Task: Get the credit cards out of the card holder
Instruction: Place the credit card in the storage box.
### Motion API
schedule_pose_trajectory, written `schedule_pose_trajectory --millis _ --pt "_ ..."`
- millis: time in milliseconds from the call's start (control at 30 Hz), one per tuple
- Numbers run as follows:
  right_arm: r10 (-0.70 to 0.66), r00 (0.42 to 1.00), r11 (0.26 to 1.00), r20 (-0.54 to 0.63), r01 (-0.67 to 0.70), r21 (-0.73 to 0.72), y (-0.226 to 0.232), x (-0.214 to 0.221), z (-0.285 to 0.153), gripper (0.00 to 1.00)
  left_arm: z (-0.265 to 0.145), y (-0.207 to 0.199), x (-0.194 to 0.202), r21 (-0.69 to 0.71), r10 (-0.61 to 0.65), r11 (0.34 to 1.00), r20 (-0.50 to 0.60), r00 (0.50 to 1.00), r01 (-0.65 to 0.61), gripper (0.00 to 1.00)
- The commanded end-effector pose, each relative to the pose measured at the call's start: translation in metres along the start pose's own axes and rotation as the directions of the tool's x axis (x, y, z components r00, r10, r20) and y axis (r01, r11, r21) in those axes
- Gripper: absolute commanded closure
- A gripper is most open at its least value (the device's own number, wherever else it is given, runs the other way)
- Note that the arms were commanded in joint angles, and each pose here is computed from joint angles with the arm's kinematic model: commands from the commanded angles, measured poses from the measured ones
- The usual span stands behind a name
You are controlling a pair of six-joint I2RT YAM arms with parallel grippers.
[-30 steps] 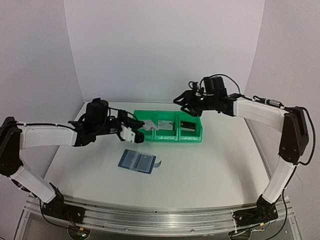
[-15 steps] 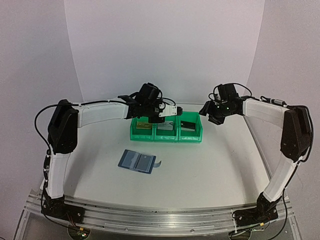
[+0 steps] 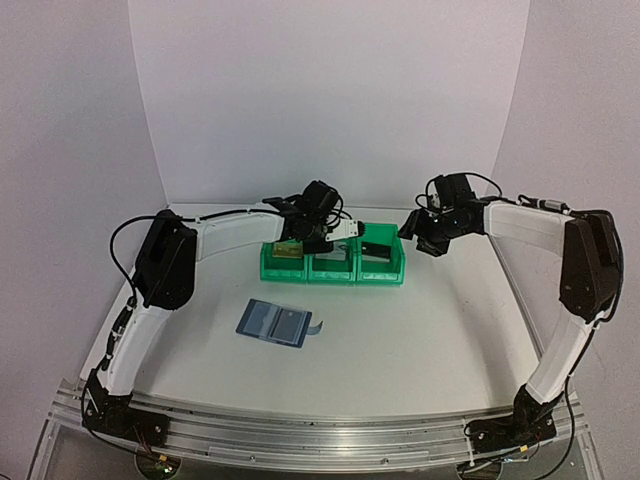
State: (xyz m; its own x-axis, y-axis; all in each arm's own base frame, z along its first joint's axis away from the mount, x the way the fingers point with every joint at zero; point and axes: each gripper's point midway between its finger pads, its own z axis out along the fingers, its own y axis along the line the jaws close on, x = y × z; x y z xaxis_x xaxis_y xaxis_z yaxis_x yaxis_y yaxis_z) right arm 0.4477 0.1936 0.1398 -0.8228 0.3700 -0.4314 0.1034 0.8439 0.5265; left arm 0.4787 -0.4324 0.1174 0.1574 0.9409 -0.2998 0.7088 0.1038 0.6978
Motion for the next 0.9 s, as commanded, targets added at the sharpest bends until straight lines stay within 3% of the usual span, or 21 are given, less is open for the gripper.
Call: schedule_pose_trajectory --millis 0,867 --pt "-0.003 1.0 1.0 -0.014 0.003 -0.002 -0.004 0.003 0.004 0.39 0.008 0.009 -0.006 -0.067 0.012 0.998 -0.047 0.999 -0.015 1.0" --pt "0.011 1.0 1.0 -0.02 -0.012 -0.022 -0.006 0.012 0.003 0.39 0.046 -0.019 0.011 -0.057 0.093 0.993 -0.19 0.977 -0.106 1.0"
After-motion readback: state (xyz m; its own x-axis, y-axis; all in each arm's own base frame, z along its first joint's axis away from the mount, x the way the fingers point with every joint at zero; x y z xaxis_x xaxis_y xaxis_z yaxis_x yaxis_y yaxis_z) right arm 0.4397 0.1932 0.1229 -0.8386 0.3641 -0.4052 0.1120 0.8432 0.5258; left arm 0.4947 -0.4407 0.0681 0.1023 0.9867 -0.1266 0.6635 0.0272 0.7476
